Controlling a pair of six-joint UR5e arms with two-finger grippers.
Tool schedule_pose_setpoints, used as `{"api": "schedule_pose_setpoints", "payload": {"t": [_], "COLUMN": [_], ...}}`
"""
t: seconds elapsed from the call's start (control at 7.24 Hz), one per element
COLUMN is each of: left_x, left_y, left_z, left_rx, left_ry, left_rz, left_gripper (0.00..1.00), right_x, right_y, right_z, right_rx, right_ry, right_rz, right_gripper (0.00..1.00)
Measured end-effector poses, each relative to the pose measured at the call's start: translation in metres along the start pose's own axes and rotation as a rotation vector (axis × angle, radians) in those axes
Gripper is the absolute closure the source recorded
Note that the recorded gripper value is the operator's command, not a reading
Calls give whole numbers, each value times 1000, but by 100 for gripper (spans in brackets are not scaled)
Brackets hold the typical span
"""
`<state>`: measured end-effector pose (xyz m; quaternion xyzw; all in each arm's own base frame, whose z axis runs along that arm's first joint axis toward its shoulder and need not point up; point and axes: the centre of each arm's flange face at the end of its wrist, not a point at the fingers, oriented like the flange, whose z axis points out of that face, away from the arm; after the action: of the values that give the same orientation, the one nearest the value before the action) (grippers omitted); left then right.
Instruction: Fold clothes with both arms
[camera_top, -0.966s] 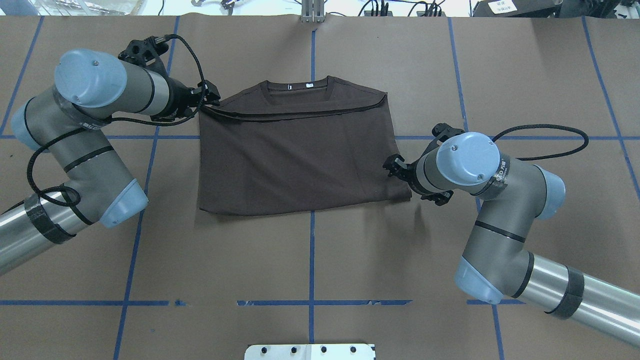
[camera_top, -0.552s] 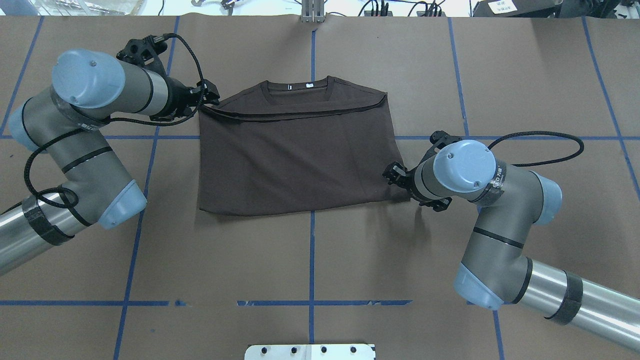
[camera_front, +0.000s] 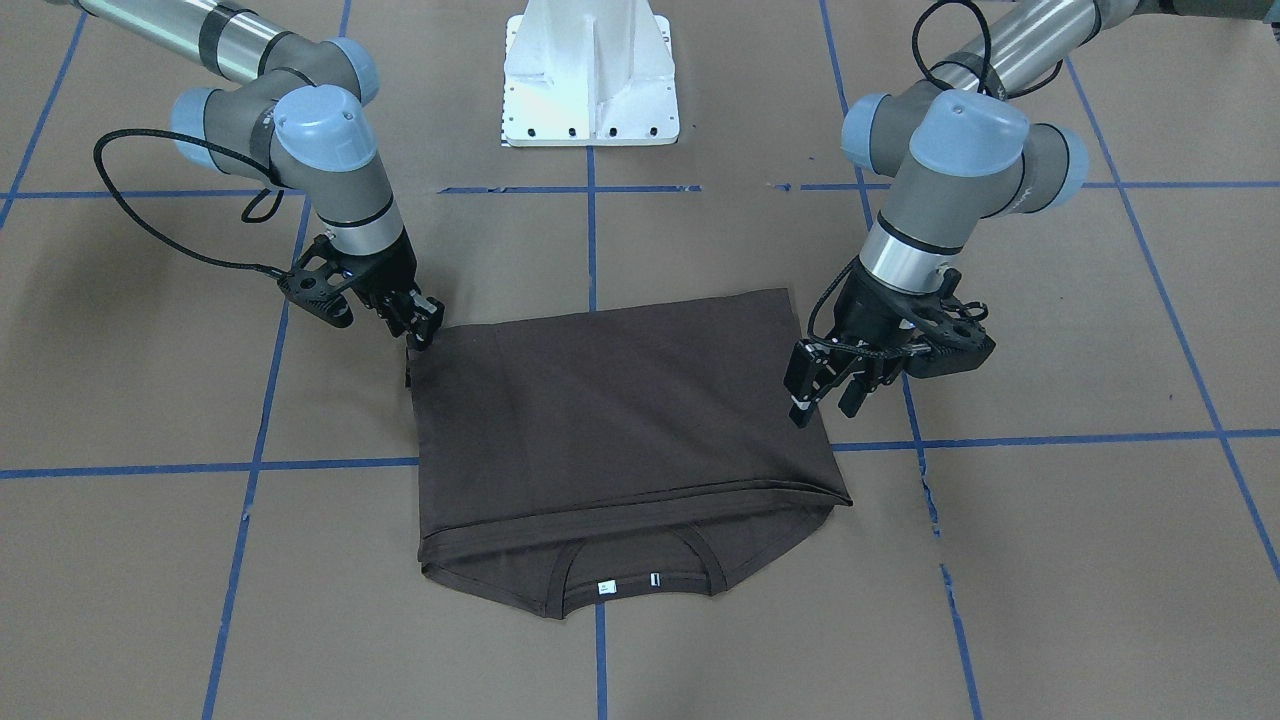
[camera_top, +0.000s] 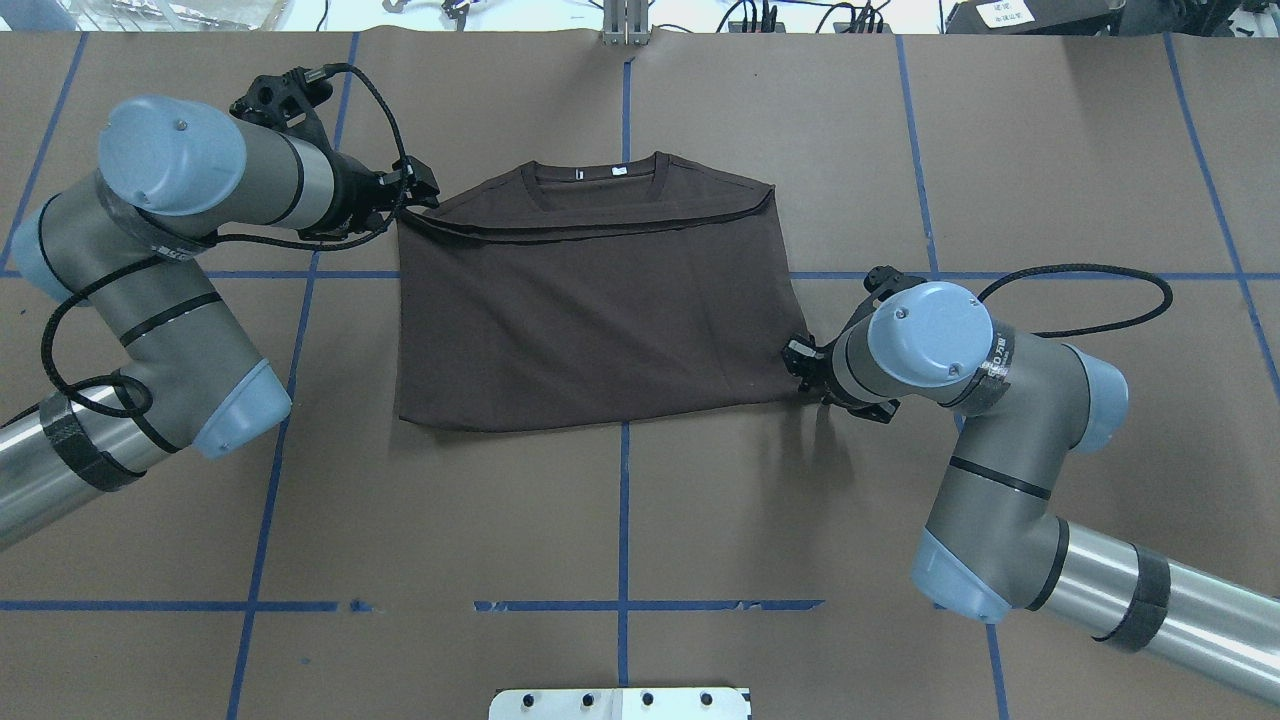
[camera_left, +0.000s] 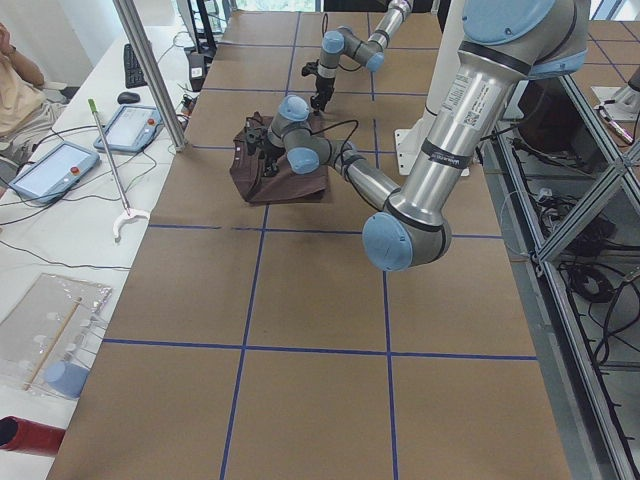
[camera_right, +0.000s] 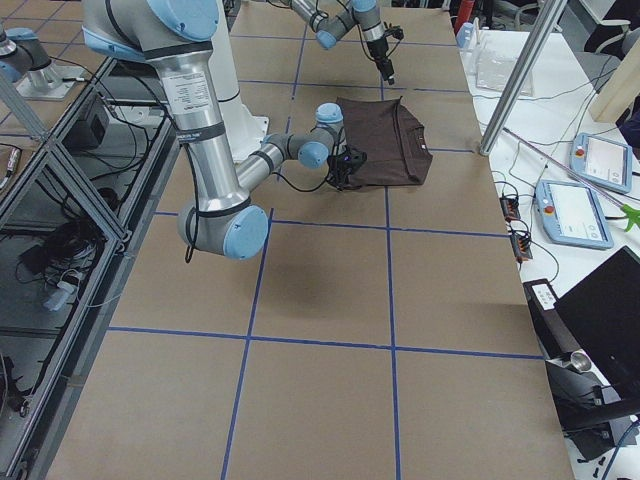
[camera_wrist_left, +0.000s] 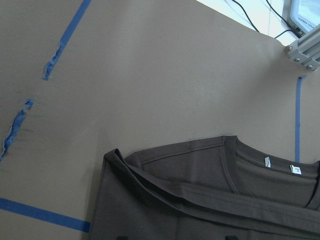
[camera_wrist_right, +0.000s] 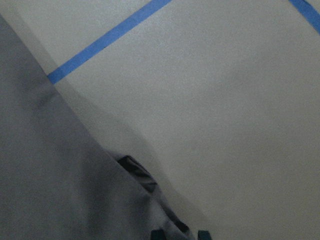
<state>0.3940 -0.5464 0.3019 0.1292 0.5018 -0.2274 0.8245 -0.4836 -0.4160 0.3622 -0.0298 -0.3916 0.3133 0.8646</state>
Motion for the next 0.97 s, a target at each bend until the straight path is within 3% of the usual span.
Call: {"api": "schedule_pose_setpoints", "payload": {"t": [0.41, 0.69, 0.83, 0.97], "left_x": [-11, -15, -16, -16], "left_y": [1, 1, 1, 1], "left_z": [-5, -6, -6, -6], "left_rx": [2, 1, 1, 1], "left_ry": [-6, -9, -9, -9], "left_rz": [-3, -3, -3, -2], "left_gripper": [28, 28, 28, 28], "right_x": [-6, -5, 1, 4], "right_y": [3, 5, 5, 2], "right_z": [-5, -28, -33, -31], "right_rx": [-10, -22, -23, -19], "right_ry": [-13, -50, -53, -48], "right_rz": [-4, -8, -8, -4], "right_gripper": [100, 100, 82, 33]}}
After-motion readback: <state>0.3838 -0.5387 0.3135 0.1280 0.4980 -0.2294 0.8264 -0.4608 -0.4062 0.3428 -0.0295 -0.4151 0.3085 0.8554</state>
